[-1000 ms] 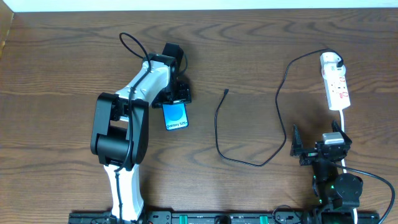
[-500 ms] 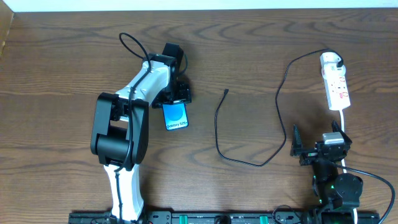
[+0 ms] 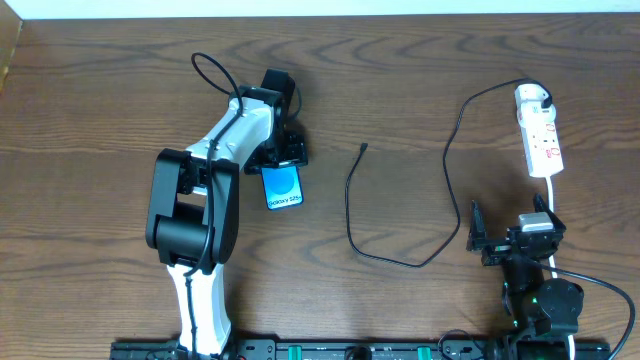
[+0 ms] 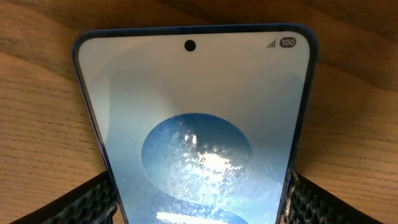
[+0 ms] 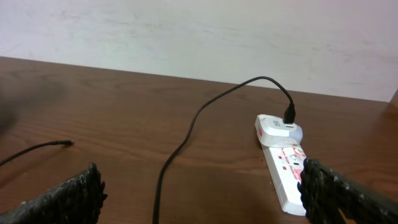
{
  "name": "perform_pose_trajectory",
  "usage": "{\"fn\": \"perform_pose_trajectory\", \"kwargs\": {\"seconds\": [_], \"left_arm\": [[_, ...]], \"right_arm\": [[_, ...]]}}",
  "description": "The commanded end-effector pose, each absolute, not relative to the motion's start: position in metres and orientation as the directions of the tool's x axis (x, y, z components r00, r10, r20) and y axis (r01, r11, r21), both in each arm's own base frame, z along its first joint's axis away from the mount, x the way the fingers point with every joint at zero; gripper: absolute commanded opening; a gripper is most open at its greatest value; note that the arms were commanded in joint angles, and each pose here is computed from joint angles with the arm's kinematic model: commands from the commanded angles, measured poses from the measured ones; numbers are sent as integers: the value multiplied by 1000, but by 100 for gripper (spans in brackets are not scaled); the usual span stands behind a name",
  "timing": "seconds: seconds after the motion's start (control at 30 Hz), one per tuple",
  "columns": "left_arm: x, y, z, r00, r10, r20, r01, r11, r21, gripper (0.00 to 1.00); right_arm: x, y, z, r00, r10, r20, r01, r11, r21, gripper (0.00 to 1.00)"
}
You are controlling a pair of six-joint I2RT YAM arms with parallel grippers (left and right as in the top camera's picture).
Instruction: Plug charger to phone and switch on socket
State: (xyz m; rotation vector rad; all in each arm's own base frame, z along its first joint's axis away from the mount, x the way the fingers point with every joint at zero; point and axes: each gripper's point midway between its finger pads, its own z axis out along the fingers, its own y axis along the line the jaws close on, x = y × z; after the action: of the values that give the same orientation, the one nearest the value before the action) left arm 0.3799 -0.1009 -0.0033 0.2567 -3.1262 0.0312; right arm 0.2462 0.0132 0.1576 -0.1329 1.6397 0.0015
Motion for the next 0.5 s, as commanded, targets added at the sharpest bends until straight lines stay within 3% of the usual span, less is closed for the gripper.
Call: {"fn": "perform_pose_trajectory", "kwargs": {"seconds": [0.0,0.47], "left_arm": [[360,-96,-31,-980,-173,97,-171,985,32,83],[362,-96,-31,-980,-175,90,-173,985,29,83]], "right_arm": [[246,13,157,-69,-75,-995,-86,994,-69,99],[246,13,157,-69,-75,-995,-86,994,-69,99]]}}
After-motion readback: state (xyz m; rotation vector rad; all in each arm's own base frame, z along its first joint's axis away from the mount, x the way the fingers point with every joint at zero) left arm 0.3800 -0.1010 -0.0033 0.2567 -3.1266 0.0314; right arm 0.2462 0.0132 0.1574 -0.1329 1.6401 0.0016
